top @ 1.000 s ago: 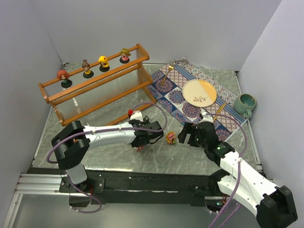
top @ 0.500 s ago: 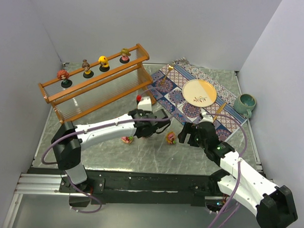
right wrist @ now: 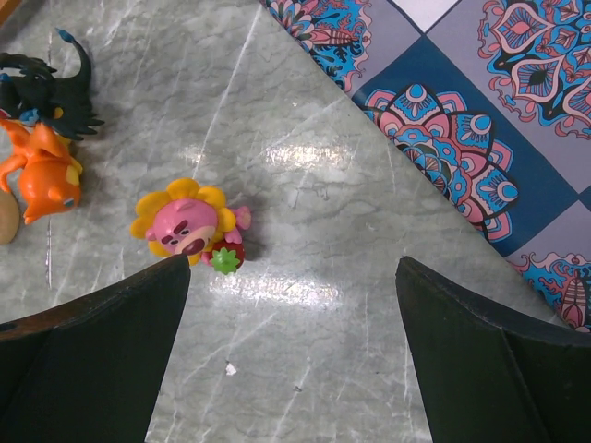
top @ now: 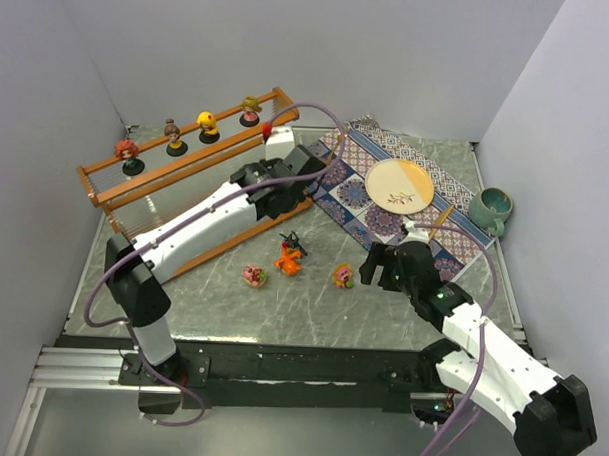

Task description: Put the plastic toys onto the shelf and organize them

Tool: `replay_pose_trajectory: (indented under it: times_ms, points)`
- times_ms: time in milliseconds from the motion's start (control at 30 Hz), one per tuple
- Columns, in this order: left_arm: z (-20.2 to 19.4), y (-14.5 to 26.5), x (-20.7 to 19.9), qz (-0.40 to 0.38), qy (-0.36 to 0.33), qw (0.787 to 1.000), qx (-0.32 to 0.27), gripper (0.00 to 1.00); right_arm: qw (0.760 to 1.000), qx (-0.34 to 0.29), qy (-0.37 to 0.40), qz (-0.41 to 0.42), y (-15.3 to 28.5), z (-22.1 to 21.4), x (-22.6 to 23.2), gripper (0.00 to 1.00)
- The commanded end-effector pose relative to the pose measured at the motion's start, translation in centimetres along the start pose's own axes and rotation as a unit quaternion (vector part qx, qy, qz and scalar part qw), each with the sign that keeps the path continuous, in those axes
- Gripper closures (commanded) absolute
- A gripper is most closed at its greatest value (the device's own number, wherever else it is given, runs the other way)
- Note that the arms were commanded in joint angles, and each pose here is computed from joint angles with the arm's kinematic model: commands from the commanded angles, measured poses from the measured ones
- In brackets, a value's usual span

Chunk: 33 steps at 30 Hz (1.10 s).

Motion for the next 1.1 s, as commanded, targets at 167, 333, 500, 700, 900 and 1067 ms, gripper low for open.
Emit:
replay_pose_trajectory:
  times_ms: [167, 333, 500, 700, 900, 1067]
  points:
    - [5.6, -3.8, 1.9, 0.027, 0.001, 0.997, -0.074, 0.85, 0.999, -0.044, 0.004, 0.006, 1.4, 1.8, 0.6, 0.00]
    - [6.8, -5.6, 2.4, 0.031, -0.003, 0.996, -0.086, 0.84, 0.999, -0.050, 0.003, 0.002, 1.8, 1.8, 0.4, 0.00]
    - [7.5, -7.4, 2.4, 0.038, -0.008, 0.995, -0.090, 0.83, 0.999, -0.054, 0.000, -0.006, 2.0, 1.7, 0.1, 0.00]
    - [7.9, -8.9, 2.4, 0.040, -0.010, 0.995, -0.094, 0.81, 0.998, -0.061, -0.005, -0.013, 2.3, 1.5, -0.4, 0.00]
    - [7.9, -9.7, 2.1, 0.034, -0.014, 0.996, -0.086, 0.78, 0.998, -0.063, -0.006, -0.013, 2.4, 1.5, -0.4, 0.00]
    - [7.9, -9.9, 2.3, 0.030, -0.015, 0.997, -0.077, 0.75, 0.998, -0.063, -0.004, -0.016, 2.2, 1.6, -0.4, 0.00]
Point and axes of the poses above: each gripper's point midway between its finger pads, its own y axis back along the fingers, its own x axis along the line the jaws close on, z = x × y, the point moved 9 cm from there along y, back along the fingers, and after that the axes turned 10 degrees about -y, right-handed, at the moved point
